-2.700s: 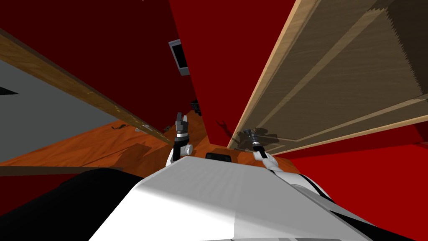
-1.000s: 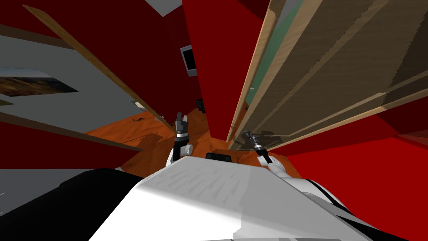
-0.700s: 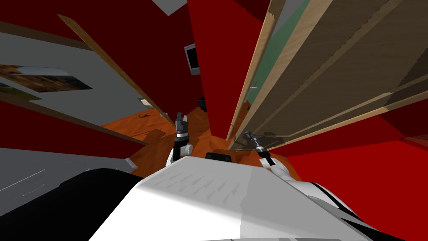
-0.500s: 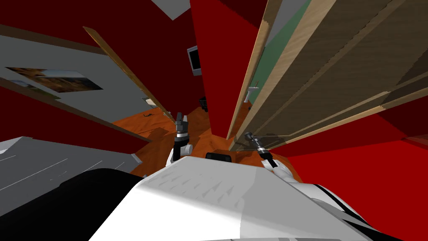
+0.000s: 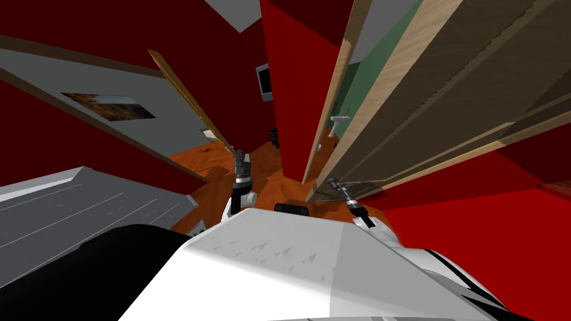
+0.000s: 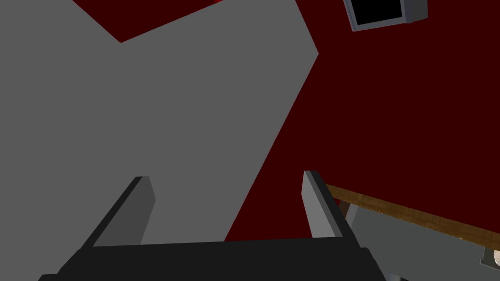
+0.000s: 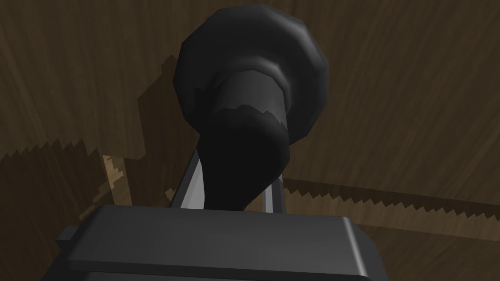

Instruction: Pull the door open

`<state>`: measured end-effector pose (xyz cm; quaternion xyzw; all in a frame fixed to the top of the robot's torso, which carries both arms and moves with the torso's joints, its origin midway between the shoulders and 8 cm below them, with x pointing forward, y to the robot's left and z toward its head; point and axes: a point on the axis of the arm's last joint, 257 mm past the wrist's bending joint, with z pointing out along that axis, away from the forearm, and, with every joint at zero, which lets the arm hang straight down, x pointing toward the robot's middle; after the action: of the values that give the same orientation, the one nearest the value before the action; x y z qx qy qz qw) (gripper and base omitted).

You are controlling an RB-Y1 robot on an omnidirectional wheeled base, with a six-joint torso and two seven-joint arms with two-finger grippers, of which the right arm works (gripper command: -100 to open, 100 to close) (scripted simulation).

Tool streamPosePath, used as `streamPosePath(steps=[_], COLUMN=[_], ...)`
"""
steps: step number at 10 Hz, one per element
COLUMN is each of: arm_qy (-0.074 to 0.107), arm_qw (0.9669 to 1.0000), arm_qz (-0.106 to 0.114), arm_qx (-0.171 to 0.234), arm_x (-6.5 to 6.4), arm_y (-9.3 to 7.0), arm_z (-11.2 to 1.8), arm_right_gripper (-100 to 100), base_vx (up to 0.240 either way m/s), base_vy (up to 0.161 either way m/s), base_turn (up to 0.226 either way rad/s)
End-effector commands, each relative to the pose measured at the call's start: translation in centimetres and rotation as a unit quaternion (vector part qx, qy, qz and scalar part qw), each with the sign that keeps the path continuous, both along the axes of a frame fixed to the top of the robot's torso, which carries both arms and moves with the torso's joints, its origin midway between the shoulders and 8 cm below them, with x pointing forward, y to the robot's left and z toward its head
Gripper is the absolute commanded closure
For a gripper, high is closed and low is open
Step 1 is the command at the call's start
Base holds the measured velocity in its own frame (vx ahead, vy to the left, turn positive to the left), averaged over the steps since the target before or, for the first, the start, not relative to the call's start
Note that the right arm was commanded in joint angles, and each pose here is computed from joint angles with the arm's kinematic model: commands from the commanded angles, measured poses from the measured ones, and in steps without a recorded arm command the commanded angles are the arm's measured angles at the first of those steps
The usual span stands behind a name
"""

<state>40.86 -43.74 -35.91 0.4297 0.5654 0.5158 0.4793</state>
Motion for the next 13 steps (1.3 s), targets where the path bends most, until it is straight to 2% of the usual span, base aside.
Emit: streamPosePath(steps=[1, 3, 5, 9, 13], arm_qy=[-0.002, -0.003, -0.003, -0.004, -0.002], arm_qw=[1.0, 1.0, 0.9999, 0.9998, 0.9997], arm_qz=[0.005, 0.009, 0.01, 0.021, 0.024], arm_qx=[0.0, 0.0, 0.0, -0.001, 0.002], arm_x=[-0.7, -1.5, -1.7, -3.5, -3.9], arm_y=[-0.2, -0.5, -0.5, -1.1, -0.9], arm_z=[0.1, 0.2, 0.2, 0.4, 0.2], arm_right_gripper=[100, 100, 100, 100, 100], base_vx=[-0.206, -0.225, -0.113, -0.205, -0.165], base_vy=[-0.14, -0.117, -0.053, -0.105, -0.097], base_turn=[0.267, 0.197, 0.039, 0.204, 0.134])
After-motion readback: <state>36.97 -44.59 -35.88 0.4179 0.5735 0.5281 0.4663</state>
